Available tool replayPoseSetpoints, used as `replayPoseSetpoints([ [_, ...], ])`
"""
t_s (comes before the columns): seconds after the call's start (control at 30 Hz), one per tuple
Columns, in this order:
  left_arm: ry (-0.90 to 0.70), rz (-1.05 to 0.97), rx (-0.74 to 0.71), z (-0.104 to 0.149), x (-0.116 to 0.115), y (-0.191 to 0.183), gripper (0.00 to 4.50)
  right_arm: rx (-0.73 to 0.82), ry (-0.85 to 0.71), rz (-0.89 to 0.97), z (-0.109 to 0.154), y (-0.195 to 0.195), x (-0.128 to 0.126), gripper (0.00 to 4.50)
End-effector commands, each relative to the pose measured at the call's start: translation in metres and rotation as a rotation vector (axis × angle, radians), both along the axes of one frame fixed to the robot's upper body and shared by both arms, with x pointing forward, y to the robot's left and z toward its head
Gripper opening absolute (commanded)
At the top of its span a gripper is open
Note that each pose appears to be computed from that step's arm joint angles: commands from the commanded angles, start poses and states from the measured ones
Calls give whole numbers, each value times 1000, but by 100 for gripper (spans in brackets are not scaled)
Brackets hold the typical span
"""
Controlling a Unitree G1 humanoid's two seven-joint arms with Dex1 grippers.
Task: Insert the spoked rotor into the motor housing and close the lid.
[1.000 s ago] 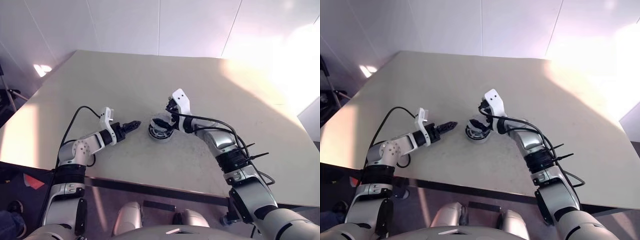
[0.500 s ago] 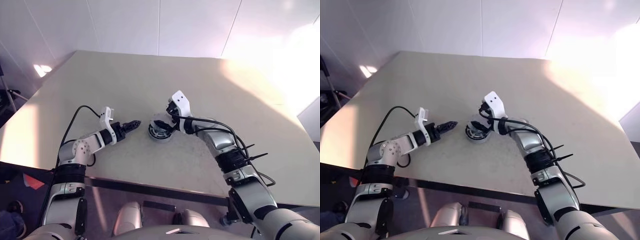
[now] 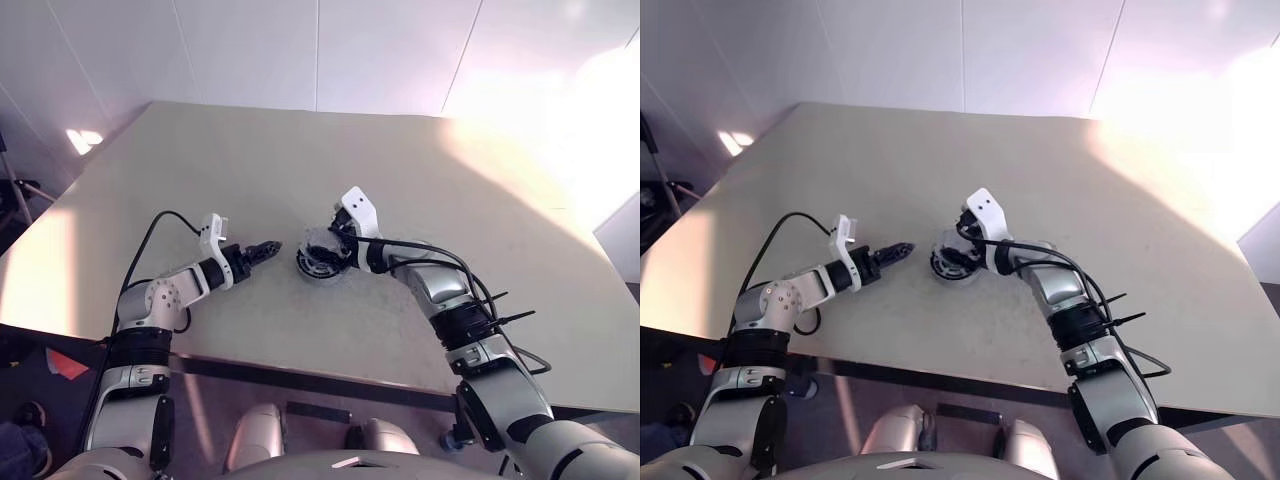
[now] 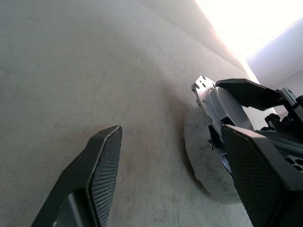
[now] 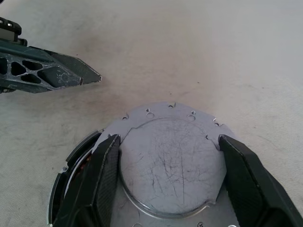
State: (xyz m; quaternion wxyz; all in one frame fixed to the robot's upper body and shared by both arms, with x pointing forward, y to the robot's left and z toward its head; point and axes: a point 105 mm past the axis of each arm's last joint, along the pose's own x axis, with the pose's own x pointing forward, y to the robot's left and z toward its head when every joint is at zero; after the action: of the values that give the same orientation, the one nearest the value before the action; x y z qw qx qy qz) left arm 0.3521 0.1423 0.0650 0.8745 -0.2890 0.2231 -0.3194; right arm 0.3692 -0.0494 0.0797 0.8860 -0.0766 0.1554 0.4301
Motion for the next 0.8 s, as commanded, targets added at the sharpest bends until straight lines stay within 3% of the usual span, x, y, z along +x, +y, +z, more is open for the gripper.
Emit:
replayPoseSetpoints([
  [0.03, -69, 6, 3, 17, 5, 1, 353, 38, -33, 21, 14, 1, 0, 315],
  [0.33, -66, 4, 5, 17, 5, 1, 353, 124, -60, 92, 33, 2, -8, 315],
  [0.8, -65, 2, 7, 16, 5, 1, 353, 1, -93, 185, 18, -4, -20, 315],
])
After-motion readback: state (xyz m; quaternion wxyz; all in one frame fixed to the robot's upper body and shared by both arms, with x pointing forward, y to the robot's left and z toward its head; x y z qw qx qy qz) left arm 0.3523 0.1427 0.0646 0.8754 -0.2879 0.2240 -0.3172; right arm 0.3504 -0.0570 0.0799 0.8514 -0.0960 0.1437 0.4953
